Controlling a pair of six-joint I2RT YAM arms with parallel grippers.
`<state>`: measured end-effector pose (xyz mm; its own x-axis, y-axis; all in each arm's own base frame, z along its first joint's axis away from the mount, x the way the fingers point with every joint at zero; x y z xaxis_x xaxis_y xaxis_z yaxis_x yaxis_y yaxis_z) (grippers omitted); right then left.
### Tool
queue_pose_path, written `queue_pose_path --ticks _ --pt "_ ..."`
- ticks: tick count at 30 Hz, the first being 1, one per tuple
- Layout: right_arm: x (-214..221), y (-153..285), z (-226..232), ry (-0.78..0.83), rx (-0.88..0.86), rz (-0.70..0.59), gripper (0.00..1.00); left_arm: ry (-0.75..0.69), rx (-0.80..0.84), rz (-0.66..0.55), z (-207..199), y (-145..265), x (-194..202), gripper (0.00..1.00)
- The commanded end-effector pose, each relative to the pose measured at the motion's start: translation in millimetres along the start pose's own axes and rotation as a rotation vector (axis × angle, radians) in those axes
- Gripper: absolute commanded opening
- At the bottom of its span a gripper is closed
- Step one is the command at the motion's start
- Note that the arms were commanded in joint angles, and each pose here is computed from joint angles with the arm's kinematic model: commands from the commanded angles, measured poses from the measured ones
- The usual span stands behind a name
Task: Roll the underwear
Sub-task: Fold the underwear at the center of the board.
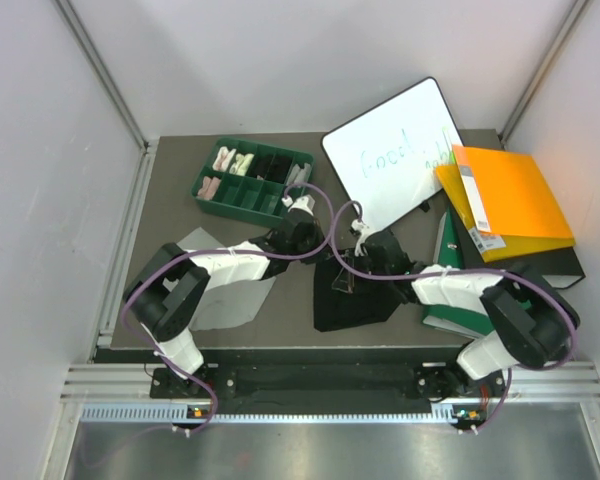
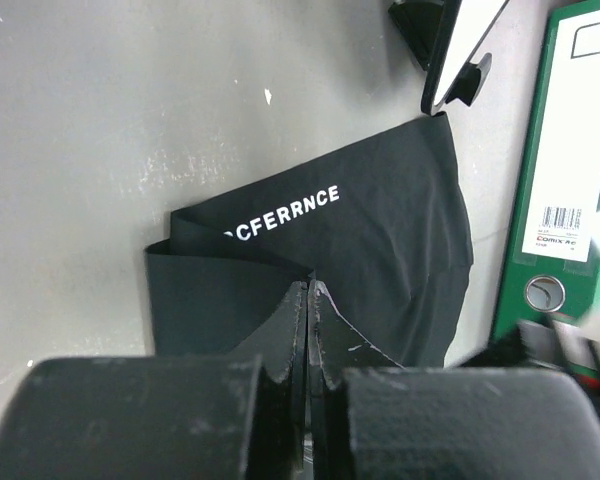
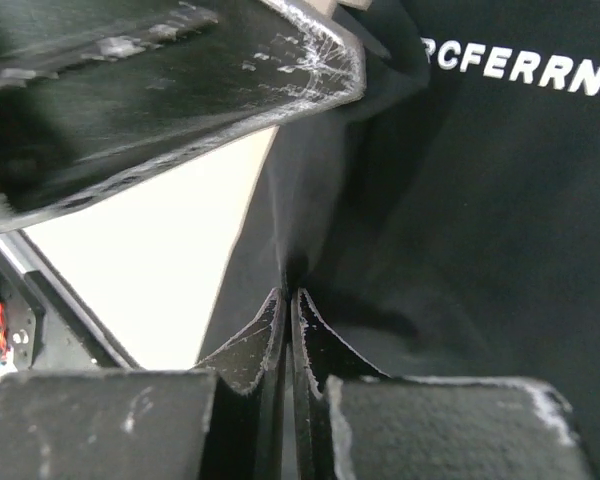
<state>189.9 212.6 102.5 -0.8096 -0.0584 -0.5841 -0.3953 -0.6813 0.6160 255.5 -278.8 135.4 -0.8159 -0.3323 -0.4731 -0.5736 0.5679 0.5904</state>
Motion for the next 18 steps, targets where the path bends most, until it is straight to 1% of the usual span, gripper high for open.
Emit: queue_pose_path --ticks 1,2,4,6,18 --pt "-18.1 20.9 12.8 0.042 0.050 -0.016 0.00 -0.031 0.062 -0.068 -23.0 8.6 -18.3 0.00" --pt "-22.6 25.2 14.1 0.049 0.075 -0.032 0.00 -0.033 0.063 -0.067 -23.8 7.5 -18.2 0.00" --pt "-19.6 31.3 10.6 0.059 0.127 0.009 0.00 -0.034 0.070 -0.069 -27.4 6.1 -20.1 0.00" --pt "-23.1 35.6 9.3 0.068 0.162 0.009 0.00 -0.039 0.076 -0.067 -30.6 2.8 -20.9 0.00" --pt "-26.5 57.3 -17.9 0.019 0.241 0.042 0.00 -0.058 0.105 -0.057 -50.5 -15.6 -20.5 0.00"
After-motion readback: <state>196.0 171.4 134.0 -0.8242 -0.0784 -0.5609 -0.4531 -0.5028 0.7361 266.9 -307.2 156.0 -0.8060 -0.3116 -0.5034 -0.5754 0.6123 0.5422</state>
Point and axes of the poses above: each gripper's point midway between its finger pads, its own y axis back along the fingers, its own z axis along the line the jaws close on, x = y × z, the point moved 10 cm from there along y, back along the fingers, and after that the axes turned 4 degrees about y, right-handed, at the moved point
